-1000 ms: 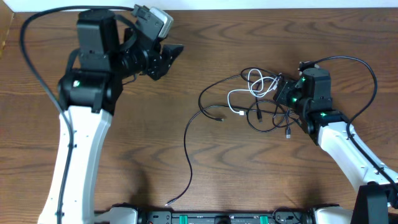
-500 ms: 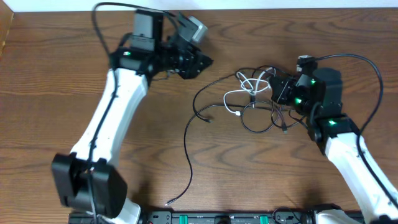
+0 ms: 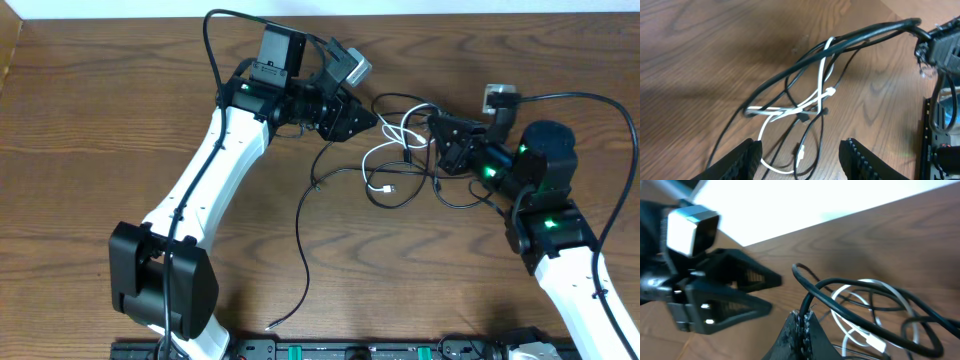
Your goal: Untangle cables
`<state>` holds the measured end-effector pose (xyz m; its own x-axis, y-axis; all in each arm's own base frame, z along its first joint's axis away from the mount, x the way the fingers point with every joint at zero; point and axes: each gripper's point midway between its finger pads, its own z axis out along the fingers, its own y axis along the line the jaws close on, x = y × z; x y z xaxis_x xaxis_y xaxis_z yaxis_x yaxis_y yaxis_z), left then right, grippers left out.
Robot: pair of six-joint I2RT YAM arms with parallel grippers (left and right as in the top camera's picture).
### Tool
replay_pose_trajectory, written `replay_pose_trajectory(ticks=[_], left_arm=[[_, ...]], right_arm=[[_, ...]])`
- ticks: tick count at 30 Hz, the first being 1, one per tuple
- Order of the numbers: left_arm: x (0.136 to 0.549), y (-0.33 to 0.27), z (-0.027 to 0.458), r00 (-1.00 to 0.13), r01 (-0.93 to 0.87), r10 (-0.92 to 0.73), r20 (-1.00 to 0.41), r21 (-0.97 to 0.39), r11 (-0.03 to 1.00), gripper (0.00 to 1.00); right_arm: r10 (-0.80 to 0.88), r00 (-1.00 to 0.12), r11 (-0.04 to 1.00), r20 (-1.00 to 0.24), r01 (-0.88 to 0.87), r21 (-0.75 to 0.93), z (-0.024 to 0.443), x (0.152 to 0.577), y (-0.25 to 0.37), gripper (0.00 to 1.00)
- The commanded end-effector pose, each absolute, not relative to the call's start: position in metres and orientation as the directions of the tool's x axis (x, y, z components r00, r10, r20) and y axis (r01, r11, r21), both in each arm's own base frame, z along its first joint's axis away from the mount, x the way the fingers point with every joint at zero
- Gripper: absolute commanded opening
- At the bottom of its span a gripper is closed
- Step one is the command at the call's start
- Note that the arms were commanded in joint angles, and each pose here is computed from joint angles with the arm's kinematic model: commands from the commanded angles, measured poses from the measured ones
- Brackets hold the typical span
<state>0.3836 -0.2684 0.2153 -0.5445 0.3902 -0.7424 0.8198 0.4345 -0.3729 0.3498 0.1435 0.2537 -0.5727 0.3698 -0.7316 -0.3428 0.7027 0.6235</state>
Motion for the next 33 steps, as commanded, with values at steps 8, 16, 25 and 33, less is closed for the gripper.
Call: replay_pose_trajectory(ticks=[8, 16, 25, 33], left_arm=[[0.386, -0.276, 0.224, -0.482, 0.857, 0.394, -0.783, -0.326, 0.399, 0.54], [0.389, -0.276, 0.225, -0.471, 0.861, 0.39, -0.791, -0.317, 0.397, 0.55], [0.387, -0.276, 0.223, -0.482, 0.857, 0.393, -0.783, -0.327, 0.399, 0.54], [0.363, -0.289, 0.198, -0.523, 0.845, 0.434, -0.734, -0.382, 0.373, 0.54]], right_arm=[[0.361, -0.573, 0.582, -0.736, -0.478, 0.658, 0.287, 0.328, 0.18, 0.01], [0.371, -0.547, 0.548, -0.751, -0.523, 0.652, 0.308, 0.313, 0.181, 0.01], [0.392, -0.488, 0.549, -0.78, -0.556, 0.624, 0.33, 0.303, 0.176, 0.01], [0.402, -0.476, 0.56, -0.782, -0.548, 0.621, 0.331, 0.305, 0.174, 0.01]])
